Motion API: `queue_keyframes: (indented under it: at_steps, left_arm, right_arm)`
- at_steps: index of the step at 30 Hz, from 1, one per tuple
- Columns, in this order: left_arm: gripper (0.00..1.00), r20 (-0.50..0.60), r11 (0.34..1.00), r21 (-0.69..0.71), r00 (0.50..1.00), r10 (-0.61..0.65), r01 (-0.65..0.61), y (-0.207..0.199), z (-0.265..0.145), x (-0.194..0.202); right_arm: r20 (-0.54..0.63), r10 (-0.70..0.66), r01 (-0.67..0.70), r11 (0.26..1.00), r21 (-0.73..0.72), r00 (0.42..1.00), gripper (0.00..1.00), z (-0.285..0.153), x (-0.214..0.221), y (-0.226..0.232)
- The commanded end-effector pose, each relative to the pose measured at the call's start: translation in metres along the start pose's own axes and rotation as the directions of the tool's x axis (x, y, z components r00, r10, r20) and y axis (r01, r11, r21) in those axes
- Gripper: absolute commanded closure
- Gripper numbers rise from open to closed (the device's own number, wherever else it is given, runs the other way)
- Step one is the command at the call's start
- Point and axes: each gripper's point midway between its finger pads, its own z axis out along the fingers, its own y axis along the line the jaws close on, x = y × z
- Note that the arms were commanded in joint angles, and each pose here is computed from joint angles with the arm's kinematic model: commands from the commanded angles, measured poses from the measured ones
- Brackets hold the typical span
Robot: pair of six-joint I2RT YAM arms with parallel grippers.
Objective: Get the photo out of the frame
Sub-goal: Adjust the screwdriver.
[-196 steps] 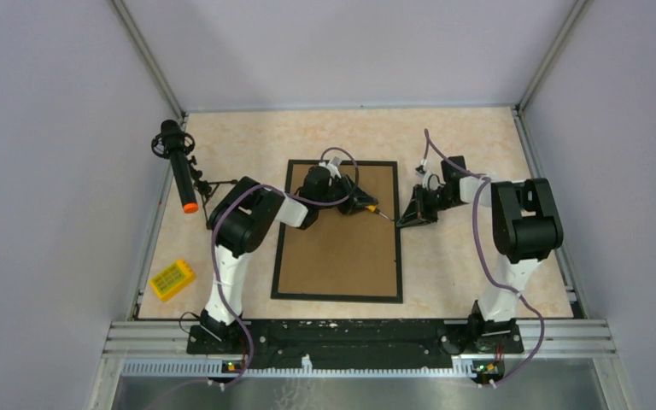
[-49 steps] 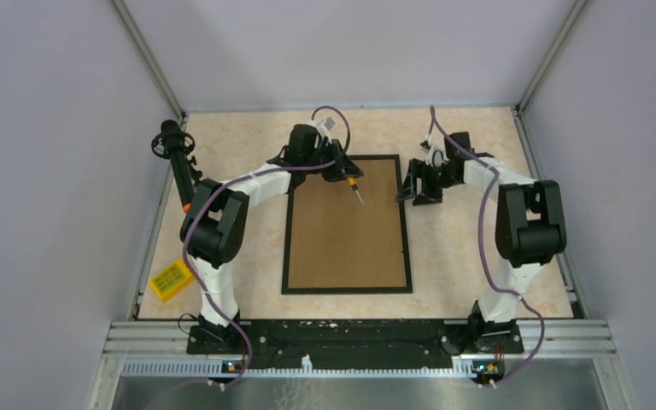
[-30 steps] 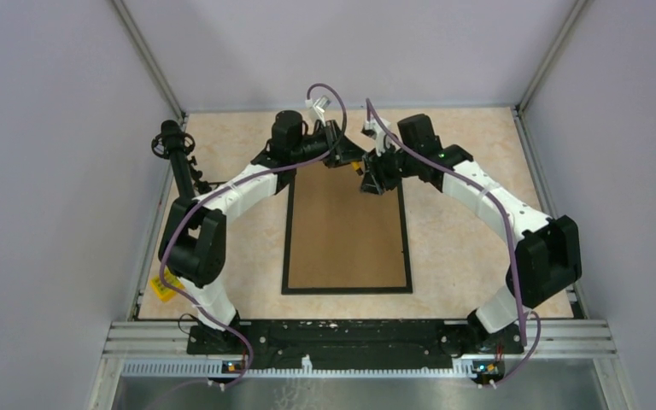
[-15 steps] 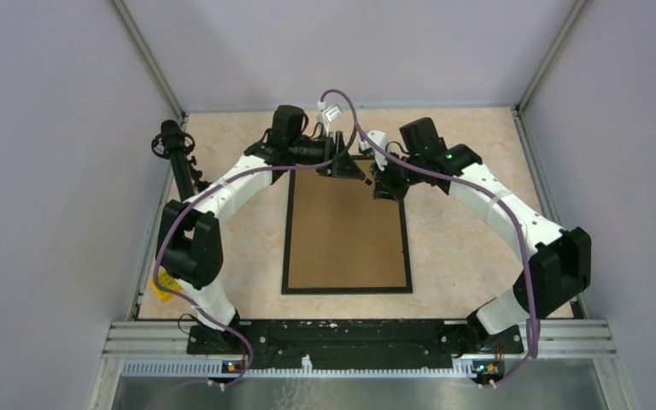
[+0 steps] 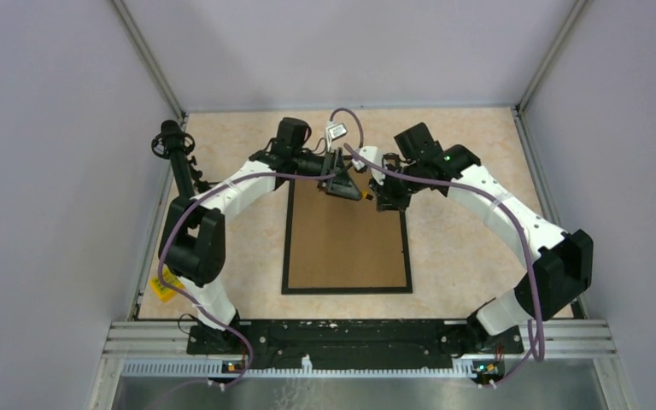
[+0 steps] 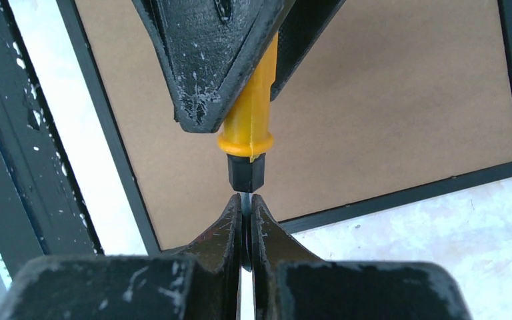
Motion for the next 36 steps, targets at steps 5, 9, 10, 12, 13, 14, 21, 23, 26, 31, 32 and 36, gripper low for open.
queue_keyframes:
  at_steps: [5, 9, 10, 12, 13, 14, 21, 23, 26, 31, 32, 36]
  left_arm:
    - [0.52, -0.021, 0.997, 0.078, 1.0, -0.015, 0.017, -0.01, 0.005, 0.007]
    - [0.55, -0.012, 0.995, 0.093, 0.999, -0.035, 0.036, -0.01, 0.006, 0.01]
    - [0.56, -0.012, 0.994, 0.102, 0.999, -0.04, 0.041, -0.011, 0.007, 0.011]
    - [0.66, -0.012, 0.992, 0.112, 0.998, -0.055, 0.056, -0.01, 0.007, 0.012]
    - [0.73, -0.013, 0.992, 0.113, 0.998, -0.061, 0.062, -0.009, 0.007, 0.013]
    - [0.79, -0.014, 0.991, 0.112, 0.998, -0.065, 0.066, -0.008, 0.008, 0.014]
    - [1.0, 0.08, 0.997, 0.046, 0.995, -0.065, 0.062, 0.001, -0.01, -0.004]
    - [1.0, 0.17, 0.995, -0.021, 0.982, -0.088, 0.093, 0.018, -0.032, -0.022]
    - [1.0, 0.275, 0.986, -0.099, 0.956, -0.102, 0.133, 0.038, -0.067, -0.045]
    - [1.0, 0.398, 0.952, -0.222, 0.911, -0.109, 0.21, 0.063, -0.114, -0.06]
    - [1.0, 0.418, 0.945, -0.243, 0.903, -0.1, 0.217, 0.065, -0.122, -0.061]
    - [1.0, 0.472, 0.91, -0.343, 0.88, -0.046, 0.231, 0.07, -0.147, -0.066]
  right_arm:
    - [0.043, -0.107, 0.106, 0.994, 0.014, 0.993, 1.0, -0.008, -0.024, 0.006]
    - [0.035, -0.117, 0.117, 0.993, 0.002, 0.993, 1.0, -0.004, -0.024, 0.01]
    - [0.036, -0.119, 0.119, 0.993, 0.001, 0.992, 1.0, -0.003, -0.024, 0.011]
    - [0.035, -0.124, 0.124, 0.992, -0.002, 0.992, 1.0, -0.002, -0.025, 0.012]
    - [0.033, -0.122, 0.122, 0.992, 0.0, 0.992, 1.0, -0.001, -0.025, 0.012]
    - [0.032, -0.121, 0.121, 0.993, 0.006, 0.992, 1.0, -0.001, -0.025, 0.011]
    - [-0.029, -0.064, 0.067, 0.989, 0.129, 0.998, 0.52, -0.004, -0.016, -0.01]
    - [-0.015, -0.049, 0.05, 0.992, 0.12, 0.999, 0.4, -0.002, -0.011, -0.003]
    - [0.006, -0.067, 0.066, 0.994, 0.09, 0.998, 0.31, 0.011, -0.001, 0.017]
    - [-0.01, -0.16, 0.161, 0.987, 0.031, 0.987, 0.31, 0.049, 0.015, 0.06]
    - [-0.022, -0.18, 0.18, 0.984, 0.008, 0.983, 0.32, 0.059, 0.022, 0.071]
    - [-0.043, -0.257, 0.257, 0.966, -0.016, 0.965, 0.37, 0.093, 0.03, 0.105]
